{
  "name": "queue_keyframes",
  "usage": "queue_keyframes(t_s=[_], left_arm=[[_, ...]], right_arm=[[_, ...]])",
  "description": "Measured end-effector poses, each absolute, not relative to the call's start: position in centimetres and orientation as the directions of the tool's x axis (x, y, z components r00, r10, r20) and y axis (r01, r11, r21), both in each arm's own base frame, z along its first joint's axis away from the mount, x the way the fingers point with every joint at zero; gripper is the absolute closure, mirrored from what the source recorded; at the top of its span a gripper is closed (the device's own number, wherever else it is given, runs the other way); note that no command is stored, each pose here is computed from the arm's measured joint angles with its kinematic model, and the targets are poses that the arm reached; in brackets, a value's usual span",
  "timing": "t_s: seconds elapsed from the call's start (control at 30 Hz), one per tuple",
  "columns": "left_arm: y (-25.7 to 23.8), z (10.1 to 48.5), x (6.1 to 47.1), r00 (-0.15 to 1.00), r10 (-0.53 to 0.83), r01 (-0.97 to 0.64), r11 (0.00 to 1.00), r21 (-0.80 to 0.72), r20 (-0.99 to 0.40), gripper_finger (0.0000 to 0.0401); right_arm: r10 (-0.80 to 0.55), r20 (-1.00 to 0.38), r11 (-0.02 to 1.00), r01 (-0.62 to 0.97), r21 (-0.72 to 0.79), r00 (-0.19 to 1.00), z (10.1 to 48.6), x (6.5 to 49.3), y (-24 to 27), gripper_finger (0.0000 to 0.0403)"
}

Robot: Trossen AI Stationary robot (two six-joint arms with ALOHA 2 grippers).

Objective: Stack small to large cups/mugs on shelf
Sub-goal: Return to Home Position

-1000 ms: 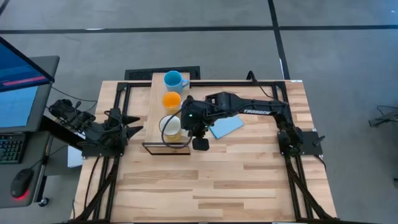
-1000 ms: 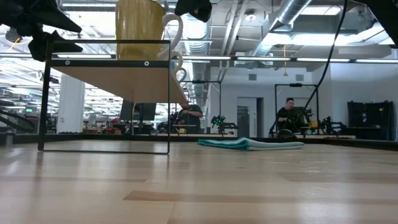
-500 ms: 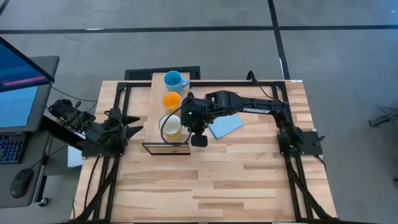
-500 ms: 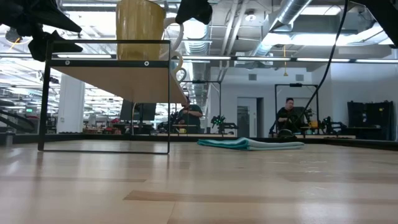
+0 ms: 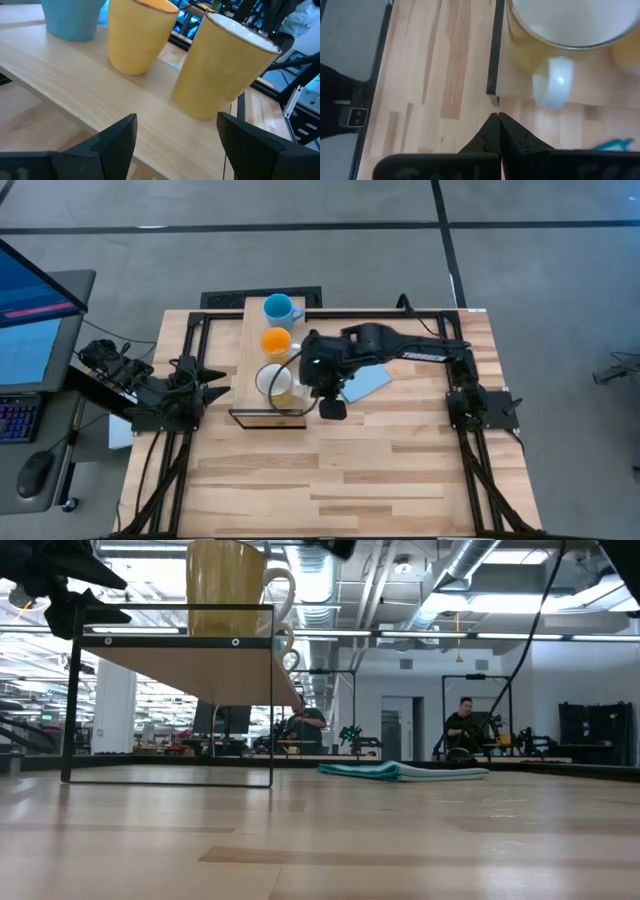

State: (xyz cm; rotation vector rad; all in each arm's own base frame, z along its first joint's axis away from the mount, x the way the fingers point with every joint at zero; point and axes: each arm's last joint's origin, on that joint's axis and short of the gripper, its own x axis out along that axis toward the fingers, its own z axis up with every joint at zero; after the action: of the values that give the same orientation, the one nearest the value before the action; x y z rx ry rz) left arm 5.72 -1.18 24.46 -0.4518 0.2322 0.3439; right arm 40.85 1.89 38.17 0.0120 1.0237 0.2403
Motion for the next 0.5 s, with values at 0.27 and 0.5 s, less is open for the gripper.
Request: queue_keyframes(t_s=[0.27, 0.5], left_arm=[[-0.6, 27.3, 4.8, 0.936, 0.272, -0.337, 0.875, -0.348, -0.223, 0.0136], [0.4, 30.3, 3.7, 0.924, 0.361, -0.381, 0.895, -0.233, -0.125, 0.0136]], right_arm=[[0.031, -0.728, 0.999, -0.053, -0.007, 0.684, 45.0, 35.3, 0.0, 0.0388], [-0.165, -0.579, 0.985, 0.101, -0.142, 0.798, 50.4, 29.1, -1.0, 0.0384]])
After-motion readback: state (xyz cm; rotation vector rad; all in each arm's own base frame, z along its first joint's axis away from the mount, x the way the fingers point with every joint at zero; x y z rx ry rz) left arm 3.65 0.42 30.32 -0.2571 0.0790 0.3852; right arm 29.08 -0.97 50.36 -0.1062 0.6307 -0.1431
